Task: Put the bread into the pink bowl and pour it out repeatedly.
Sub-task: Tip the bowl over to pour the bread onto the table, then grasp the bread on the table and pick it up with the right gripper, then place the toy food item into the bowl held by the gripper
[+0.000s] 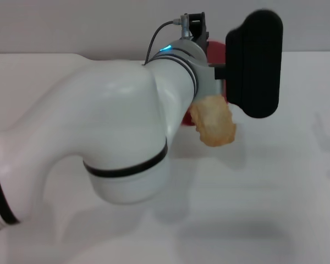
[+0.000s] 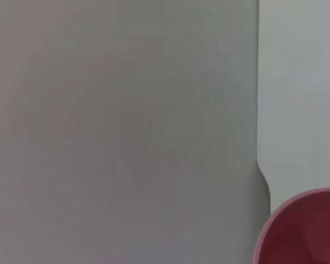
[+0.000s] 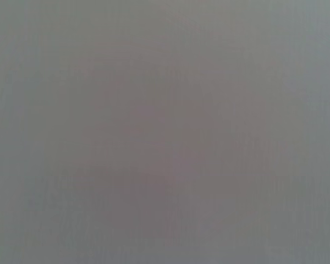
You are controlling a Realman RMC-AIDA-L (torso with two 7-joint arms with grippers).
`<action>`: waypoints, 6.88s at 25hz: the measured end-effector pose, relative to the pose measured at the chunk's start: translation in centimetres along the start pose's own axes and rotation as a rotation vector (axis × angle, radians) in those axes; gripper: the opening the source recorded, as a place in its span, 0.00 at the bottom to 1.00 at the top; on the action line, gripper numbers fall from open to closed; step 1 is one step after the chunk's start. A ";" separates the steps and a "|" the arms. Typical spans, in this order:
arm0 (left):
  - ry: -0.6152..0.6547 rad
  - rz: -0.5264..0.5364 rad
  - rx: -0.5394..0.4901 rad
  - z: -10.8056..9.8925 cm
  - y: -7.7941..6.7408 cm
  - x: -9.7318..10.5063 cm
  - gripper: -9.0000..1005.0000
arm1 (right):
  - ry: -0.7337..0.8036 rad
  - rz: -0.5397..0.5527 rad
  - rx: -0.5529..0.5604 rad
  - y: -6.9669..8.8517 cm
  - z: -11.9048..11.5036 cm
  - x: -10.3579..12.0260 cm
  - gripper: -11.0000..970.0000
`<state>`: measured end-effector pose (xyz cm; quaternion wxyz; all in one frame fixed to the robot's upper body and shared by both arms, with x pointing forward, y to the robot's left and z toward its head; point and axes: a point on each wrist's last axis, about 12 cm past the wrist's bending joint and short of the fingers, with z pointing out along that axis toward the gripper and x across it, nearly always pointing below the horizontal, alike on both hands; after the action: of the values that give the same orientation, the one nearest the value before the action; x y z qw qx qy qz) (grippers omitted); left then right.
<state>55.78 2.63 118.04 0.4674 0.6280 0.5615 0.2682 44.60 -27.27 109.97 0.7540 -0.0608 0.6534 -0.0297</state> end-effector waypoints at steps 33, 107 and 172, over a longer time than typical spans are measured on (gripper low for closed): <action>-0.083 0.136 -0.259 -3.4 -2.6 -0.6 0.06 | -0.015 0.009 -0.017 0.5 0.3 -0.4 0.78; 0.409 -0.952 0.258 1.2 2.4 12.7 0.05 | 0.989 0.248 -0.423 8.7 1.7 -0.8 0.74; 0.233 -0.975 0.392 1.4 0.6 8.3 0.05 | 0.651 0.041 -0.544 12.2 8.7 -8.6 0.31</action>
<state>59.09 10.22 116.42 0.3463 0.3362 0.8756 -0.0217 51.51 -13.67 118.01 0.4650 -0.2321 0.8426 0.1410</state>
